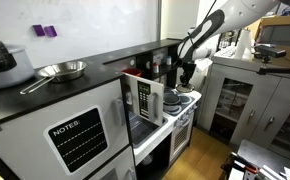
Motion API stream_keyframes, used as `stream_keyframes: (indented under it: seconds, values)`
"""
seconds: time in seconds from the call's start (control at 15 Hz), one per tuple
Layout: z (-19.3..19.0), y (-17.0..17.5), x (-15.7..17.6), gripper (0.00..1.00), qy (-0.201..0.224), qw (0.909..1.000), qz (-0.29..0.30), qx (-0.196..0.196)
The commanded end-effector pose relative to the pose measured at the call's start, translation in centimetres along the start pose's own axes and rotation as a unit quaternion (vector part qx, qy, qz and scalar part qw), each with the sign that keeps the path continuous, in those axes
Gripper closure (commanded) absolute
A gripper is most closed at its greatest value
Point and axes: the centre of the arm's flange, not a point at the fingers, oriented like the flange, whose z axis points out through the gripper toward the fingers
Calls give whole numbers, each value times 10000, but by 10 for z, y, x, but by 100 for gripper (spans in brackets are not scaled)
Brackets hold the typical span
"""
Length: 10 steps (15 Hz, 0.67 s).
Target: Put the pots lid on the stove
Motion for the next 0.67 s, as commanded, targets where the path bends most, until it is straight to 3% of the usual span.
stream_keyframes:
  seconds: [0.0, 0.6]
  values:
    - [8, 22, 14, 92, -79, 9999, 45, 100]
    - [32, 34, 1, 92, -57, 9983, 452, 373]
